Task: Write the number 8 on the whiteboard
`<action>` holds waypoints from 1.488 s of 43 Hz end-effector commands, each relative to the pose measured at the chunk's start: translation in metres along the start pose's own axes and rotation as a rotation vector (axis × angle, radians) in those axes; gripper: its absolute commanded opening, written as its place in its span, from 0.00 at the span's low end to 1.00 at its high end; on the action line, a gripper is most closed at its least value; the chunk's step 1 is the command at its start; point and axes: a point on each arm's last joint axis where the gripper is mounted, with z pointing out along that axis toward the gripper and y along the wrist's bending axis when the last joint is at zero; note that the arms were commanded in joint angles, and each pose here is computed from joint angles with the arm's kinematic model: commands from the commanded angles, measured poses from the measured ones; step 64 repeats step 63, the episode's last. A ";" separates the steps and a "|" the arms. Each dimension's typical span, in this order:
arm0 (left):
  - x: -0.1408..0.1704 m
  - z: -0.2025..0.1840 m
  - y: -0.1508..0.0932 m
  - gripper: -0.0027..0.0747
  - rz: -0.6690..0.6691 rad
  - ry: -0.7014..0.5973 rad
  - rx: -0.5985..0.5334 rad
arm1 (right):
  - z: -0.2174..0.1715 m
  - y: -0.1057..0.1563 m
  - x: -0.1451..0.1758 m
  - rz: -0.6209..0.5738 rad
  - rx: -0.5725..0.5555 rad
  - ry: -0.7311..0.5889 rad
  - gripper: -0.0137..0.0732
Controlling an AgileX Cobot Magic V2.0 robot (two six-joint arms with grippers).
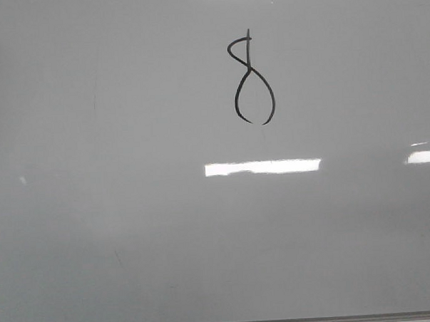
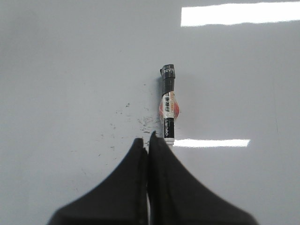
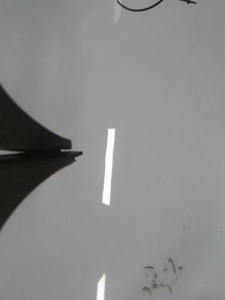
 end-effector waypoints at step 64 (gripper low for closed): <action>-0.004 -0.001 0.000 0.01 -0.008 -0.083 0.005 | -0.003 0.000 -0.015 0.055 -0.018 -0.162 0.08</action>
